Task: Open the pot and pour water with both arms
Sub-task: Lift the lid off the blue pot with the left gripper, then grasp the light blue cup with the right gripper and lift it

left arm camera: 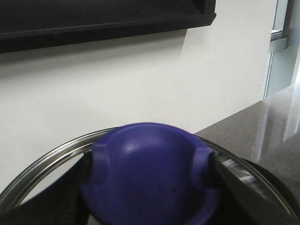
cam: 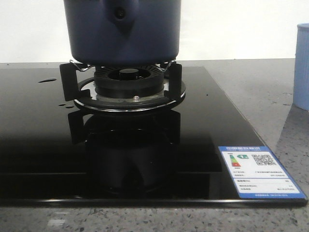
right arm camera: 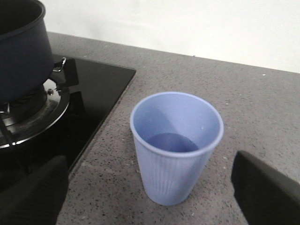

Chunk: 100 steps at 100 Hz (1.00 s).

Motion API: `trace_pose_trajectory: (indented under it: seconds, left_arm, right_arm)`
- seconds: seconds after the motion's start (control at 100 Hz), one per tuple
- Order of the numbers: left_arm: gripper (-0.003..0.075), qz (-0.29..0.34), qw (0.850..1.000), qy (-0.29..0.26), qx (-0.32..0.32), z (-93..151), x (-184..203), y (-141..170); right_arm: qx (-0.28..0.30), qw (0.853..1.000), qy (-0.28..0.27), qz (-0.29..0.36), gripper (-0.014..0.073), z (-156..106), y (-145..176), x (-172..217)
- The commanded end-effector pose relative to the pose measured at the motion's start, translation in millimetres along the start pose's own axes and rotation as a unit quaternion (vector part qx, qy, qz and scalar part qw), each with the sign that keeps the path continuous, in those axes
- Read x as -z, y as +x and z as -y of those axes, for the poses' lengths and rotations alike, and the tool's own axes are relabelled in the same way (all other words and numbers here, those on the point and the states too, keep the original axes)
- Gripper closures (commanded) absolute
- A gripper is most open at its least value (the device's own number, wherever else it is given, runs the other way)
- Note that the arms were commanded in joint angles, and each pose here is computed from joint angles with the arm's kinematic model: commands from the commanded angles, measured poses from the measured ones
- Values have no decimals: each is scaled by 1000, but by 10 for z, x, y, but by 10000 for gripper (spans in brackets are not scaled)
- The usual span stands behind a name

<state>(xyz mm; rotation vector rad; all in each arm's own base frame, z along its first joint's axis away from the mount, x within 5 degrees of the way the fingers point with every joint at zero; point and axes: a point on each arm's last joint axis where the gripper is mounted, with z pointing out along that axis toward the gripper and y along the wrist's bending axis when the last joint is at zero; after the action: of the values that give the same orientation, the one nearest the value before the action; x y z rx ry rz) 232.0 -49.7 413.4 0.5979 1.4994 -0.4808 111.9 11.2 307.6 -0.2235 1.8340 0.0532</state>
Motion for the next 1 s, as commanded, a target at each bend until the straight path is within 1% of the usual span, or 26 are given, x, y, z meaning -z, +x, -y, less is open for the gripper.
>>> trace_pose_trajectory:
  seconds: [0.0, 0.05, 0.12, 0.18, 0.22, 0.29, 0.39, 0.52, 0.65, 0.76, 0.83, 0.91, 0.99]
  left_arm:
    - [438, 49, 999, -2, 19, 39, 68, -204]
    - [438, 49, 999, -2, 19, 39, 68, -204]
    - [438, 50, 999, -2, 20, 38, 68, -206]
    - [438, 51, 998, -2, 21, 38, 68, -207]
    - [438, 52, 998, -2, 22, 38, 68, -209]
    - [438, 52, 998, -2, 22, 38, 68, -209]
    - [438, 52, 998, -2, 22, 38, 68, -209]
    - [438, 56, 998, 0, 26, 42, 69, -216]
    - [438, 61, 998, 0, 32, 41, 70, -226]
    - [438, 61, 998, 2, 32, 46, 70, -226]
    - [438, 61, 998, 4, 31, 48, 71, -226]
    - [438, 62, 998, 6, 31, 53, 71, -227]
    - [438, 62, 998, 10, 31, 58, 71, -228]
  right_arm:
    - [-21, 998, 41, 51, -41, 44, 47, 49]
    - [-53, 994, 62, 68, -41, 68, 153, 44]
    - [-85, 990, 85, 73, -41, 99, 299, 15]
    - [-98, 989, 86, 64, -41, 97, 384, -8]
    - [-104, 990, 77, 56, -41, 78, 406, -15]
    - [-104, 991, 63, 47, -41, 52, 421, -20]
    - [-103, 992, 62, 46, -41, 50, 422, -20]
    - [-102, 991, 67, 56, -41, 59, 404, -18]
    - [-97, 992, 51, 60, -41, 24, 385, -23]
    - [-91, 991, 63, 75, -41, 48, 354, -48]
    - [-90, 988, 84, 89, -41, 89, 328, -74]
    - [-94, 988, 83, 89, -41, 89, 315, -99]
    - [-97, 990, 71, 70, -41, 70, 337, -144]
